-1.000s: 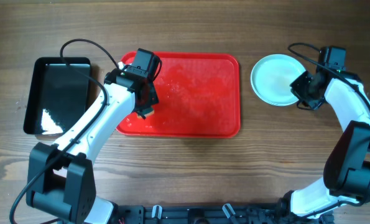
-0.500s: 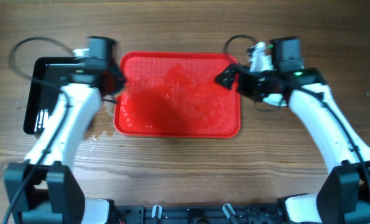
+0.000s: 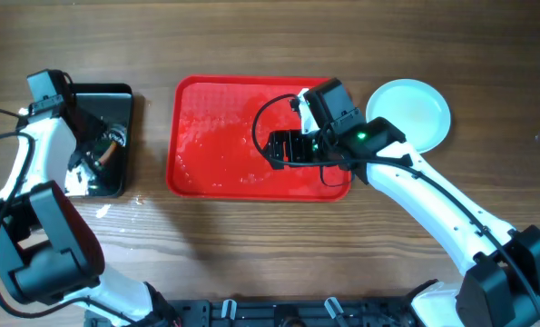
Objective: Clean dirty plates on tray and stack at the side
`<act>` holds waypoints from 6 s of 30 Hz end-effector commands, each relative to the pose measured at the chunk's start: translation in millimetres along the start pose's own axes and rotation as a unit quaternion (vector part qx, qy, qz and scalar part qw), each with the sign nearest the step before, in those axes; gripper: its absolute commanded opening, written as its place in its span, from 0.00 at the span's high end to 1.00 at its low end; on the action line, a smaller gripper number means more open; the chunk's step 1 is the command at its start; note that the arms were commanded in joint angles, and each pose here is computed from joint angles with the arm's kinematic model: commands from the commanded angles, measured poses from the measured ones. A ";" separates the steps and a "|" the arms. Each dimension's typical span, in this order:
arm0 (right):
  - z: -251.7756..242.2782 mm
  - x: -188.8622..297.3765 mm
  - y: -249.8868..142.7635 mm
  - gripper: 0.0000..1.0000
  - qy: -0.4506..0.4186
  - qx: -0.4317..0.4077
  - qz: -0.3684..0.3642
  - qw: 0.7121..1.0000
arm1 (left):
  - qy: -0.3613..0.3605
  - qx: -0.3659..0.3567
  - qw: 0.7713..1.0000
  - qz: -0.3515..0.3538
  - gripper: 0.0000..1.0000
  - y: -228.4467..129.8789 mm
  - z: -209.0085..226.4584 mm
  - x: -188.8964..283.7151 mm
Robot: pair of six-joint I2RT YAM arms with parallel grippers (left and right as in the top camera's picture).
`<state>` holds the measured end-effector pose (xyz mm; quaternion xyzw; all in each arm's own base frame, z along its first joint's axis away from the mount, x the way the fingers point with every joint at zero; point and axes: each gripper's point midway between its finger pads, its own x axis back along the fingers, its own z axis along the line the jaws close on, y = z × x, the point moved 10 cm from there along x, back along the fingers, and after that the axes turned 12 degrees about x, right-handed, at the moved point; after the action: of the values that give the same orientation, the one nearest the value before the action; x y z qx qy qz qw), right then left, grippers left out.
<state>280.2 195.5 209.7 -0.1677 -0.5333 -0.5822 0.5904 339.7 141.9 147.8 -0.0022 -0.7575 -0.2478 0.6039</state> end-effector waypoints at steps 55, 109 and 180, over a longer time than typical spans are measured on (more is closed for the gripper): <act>-72.0 119.3 -172.1 0.00 -0.137 0.188 -0.501 0.833 | -0.292 -0.015 0.949 0.116 0.00 -30.7 21.1 179.3; -114.4 103.9 -182.0 0.00 -0.341 0.140 -0.500 0.783 | -0.242 -0.008 0.967 0.080 0.00 -32.5 37.1 185.1; -114.5 103.8 -182.0 0.00 -0.341 0.140 -0.500 0.784 | -0.467 -0.344 0.732 -0.358 0.00 -178.9 119.9 110.7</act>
<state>147.0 1.5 175.0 0.0206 -0.7787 -0.6267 0.0197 146.4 -1.4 166.8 -0.0504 -0.7606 -0.6473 0.0017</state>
